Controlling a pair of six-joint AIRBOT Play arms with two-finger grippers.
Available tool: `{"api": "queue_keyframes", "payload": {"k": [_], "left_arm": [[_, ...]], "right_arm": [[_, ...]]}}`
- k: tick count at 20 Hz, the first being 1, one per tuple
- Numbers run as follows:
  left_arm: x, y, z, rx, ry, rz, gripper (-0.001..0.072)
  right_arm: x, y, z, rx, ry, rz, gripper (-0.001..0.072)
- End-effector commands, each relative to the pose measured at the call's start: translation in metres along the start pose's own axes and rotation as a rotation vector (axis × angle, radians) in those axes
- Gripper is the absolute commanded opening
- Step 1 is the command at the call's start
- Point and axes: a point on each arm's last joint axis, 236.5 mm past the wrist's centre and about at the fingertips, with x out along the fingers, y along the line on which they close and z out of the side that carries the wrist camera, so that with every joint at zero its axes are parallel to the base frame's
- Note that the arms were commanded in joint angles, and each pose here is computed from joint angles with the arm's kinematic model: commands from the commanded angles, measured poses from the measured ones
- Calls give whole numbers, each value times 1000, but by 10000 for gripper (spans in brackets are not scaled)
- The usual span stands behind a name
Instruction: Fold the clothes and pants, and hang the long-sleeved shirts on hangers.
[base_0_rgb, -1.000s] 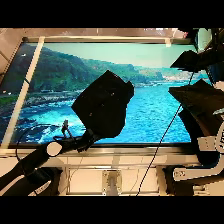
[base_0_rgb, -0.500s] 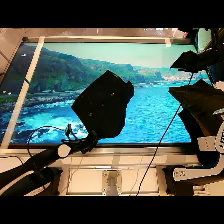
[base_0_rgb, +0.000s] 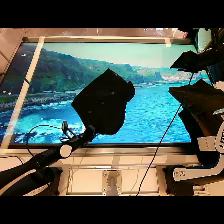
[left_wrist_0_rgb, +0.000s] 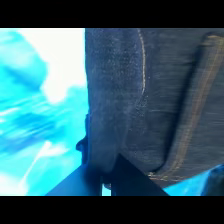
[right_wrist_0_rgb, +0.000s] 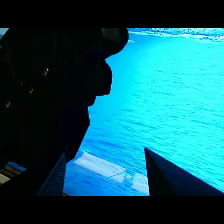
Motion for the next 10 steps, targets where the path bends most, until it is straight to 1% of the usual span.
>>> {"api": "queue_keyframes", "payload": {"k": [1,2,4,6,8,10], "left_arm": [[-13,-32,35,71,-104,-111,39],[-20,-40,49,98,-136,-132,38],[-38,-50,81,117,-206,-161,38],[-54,-43,104,143,-242,-129,38],[-65,-27,111,158,-230,-60,38],[-75,-20,114,168,-227,-33,38]], "right_arm": [[2,0,0,-5,-1,5,524],[7,2,-4,6,13,31,524],[34,13,-24,37,87,144,524],[82,23,-54,73,177,234,524],[143,31,-79,85,203,242,524],[204,35,-91,116,136,181,524]]}}
